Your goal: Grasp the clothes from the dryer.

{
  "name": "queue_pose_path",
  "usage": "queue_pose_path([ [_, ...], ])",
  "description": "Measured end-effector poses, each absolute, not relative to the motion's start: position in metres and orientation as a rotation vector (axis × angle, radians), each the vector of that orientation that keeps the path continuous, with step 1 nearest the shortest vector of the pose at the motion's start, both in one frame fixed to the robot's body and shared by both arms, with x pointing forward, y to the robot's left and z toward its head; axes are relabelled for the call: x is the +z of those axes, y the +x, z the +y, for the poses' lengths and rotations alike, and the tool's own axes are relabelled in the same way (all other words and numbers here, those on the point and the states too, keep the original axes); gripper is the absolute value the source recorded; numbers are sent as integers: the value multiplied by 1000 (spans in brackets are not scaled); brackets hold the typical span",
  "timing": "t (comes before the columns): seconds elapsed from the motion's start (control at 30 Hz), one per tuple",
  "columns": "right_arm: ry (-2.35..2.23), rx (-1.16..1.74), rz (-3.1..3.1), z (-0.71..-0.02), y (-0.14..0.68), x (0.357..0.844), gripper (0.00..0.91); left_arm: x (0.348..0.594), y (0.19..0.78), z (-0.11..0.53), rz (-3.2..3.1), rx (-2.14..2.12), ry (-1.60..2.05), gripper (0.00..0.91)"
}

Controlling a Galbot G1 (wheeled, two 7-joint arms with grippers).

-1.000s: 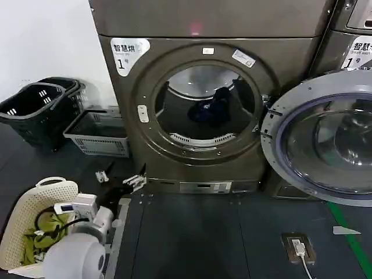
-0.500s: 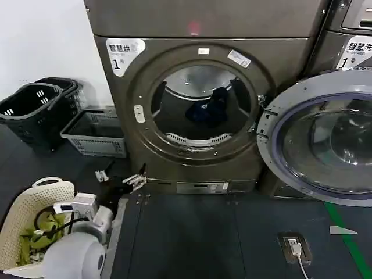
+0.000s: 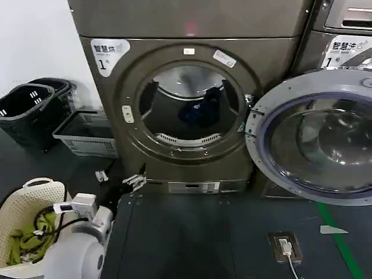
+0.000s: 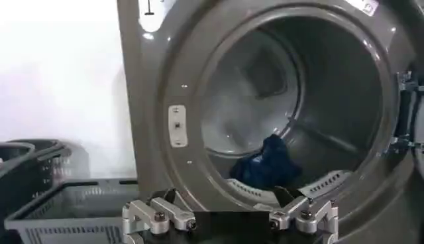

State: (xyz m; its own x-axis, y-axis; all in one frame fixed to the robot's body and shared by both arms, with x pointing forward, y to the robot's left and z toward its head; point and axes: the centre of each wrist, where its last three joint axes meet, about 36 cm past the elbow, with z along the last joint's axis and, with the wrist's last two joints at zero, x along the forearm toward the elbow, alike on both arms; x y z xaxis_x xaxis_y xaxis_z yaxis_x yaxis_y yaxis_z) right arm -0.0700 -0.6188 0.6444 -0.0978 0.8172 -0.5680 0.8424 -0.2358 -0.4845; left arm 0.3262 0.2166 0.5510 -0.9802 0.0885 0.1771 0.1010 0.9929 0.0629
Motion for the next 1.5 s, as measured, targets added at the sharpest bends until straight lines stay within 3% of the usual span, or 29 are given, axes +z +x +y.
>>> queue_pose_path([
  [1.5,2142,-1221,1834,-619,-91,646,907,553,324,216,-2966,-110,-156,907],
])
